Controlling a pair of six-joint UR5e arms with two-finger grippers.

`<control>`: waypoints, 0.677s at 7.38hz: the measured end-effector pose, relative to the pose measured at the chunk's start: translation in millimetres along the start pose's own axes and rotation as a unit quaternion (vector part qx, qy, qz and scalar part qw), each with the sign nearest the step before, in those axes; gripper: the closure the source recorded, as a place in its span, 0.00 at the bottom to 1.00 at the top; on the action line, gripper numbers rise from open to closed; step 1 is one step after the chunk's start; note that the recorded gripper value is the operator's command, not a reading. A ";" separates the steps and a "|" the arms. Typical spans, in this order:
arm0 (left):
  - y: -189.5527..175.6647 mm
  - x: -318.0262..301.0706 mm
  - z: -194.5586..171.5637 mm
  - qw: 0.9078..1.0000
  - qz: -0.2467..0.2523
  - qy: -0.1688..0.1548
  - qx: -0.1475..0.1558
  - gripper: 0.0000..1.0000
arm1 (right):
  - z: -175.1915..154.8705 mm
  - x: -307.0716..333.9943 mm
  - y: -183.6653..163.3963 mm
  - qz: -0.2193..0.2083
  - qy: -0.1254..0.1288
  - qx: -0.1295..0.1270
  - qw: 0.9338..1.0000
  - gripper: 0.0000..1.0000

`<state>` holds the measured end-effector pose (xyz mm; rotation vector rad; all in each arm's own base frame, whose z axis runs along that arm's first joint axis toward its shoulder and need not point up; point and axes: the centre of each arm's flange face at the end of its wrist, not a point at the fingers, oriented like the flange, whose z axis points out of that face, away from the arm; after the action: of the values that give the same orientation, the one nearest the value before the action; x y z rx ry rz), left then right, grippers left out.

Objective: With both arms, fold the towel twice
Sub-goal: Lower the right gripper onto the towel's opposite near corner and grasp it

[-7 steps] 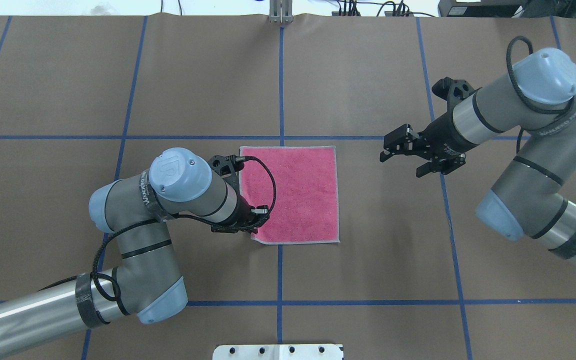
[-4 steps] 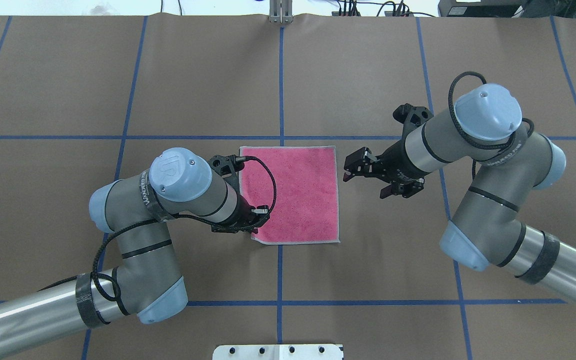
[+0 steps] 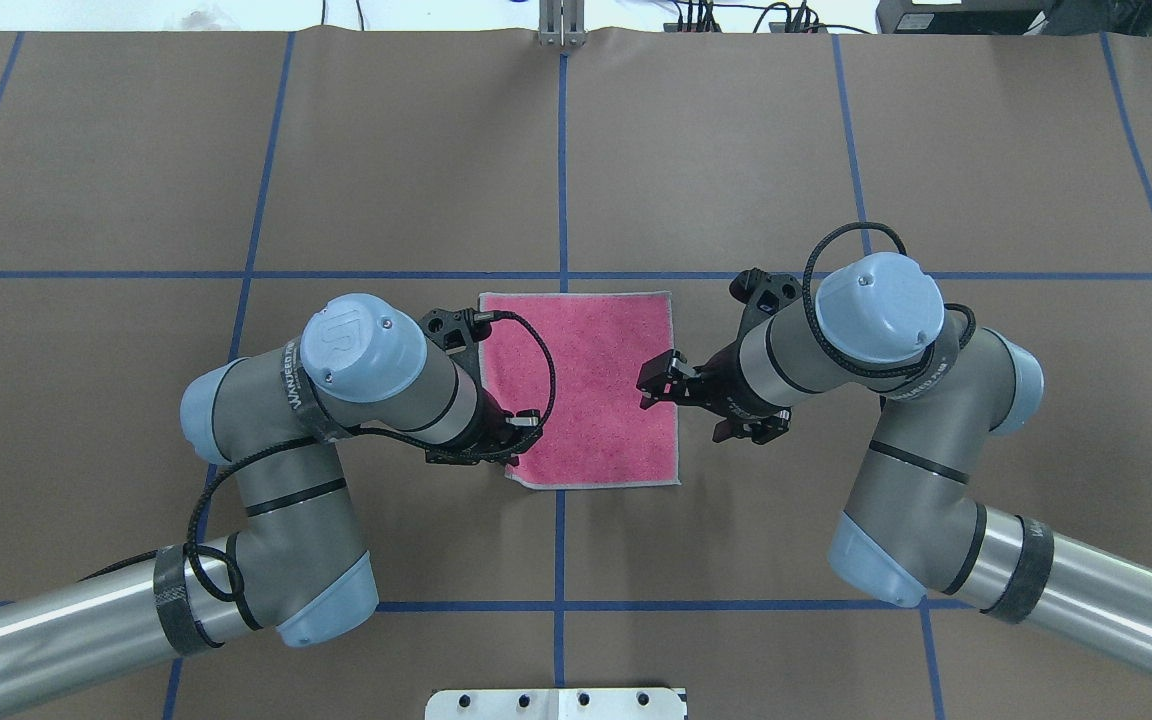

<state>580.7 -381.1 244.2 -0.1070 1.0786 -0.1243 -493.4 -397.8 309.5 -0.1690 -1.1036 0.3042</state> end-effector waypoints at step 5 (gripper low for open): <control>0.1 1.4 -0.5 1.000 0.001 0.001 0.000 1.00 | 18.5 6.6 23.1 -0.008 0.013 -0.015 1.000 0.07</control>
<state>581.0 -381.2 242.7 -0.1057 1.0813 -0.1228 -510.9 -374.1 316.7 -0.1911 -1.0843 0.2703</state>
